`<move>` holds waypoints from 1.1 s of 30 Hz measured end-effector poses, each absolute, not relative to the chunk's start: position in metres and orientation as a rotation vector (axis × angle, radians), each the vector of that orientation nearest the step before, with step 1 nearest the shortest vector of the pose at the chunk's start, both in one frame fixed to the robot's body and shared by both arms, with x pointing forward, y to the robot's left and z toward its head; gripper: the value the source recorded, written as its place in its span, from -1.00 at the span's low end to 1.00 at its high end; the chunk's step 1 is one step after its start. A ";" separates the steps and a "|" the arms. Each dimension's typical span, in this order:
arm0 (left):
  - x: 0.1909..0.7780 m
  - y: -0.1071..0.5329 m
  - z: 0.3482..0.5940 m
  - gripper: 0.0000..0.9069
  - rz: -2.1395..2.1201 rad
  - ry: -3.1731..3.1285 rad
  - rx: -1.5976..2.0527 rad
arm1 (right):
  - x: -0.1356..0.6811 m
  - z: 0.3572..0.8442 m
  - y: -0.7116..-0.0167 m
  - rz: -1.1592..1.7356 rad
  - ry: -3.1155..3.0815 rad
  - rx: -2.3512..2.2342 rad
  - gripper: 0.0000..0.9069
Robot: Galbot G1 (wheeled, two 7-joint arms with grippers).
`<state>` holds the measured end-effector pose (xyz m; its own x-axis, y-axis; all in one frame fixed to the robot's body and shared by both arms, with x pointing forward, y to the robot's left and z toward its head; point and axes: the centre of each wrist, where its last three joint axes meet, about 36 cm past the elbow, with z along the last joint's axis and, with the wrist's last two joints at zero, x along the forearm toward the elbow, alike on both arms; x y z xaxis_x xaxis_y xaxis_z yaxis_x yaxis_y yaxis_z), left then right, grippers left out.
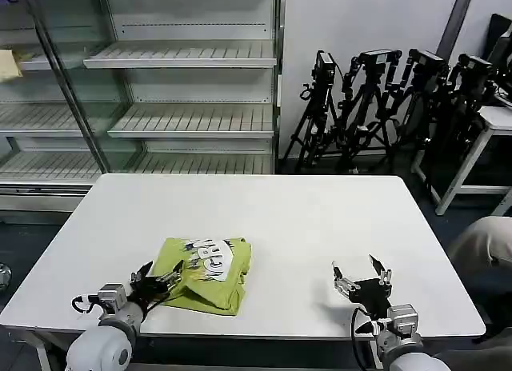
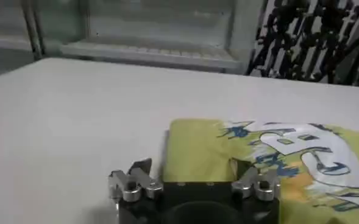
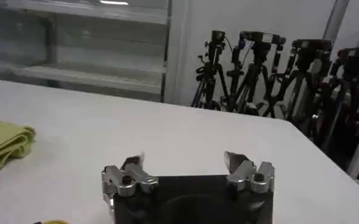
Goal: Fold and organize the clothes.
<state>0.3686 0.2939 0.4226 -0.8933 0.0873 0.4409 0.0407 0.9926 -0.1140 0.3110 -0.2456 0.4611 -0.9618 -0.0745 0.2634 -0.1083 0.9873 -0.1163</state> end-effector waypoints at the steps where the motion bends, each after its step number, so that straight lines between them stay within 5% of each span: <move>1: 0.369 0.295 0.422 -0.96 0.147 -2.673 -0.091 | 0.311 0.461 -0.246 0.188 -2.872 0.134 1.00; 20: 0.375 0.307 0.419 -0.98 0.270 -2.649 -0.121 | 0.313 0.460 -0.242 0.182 -2.871 0.142 1.00; 33: 0.382 0.408 0.463 -0.98 -0.071 -2.731 0.064 | 0.312 0.459 -0.241 0.176 -2.875 0.150 1.00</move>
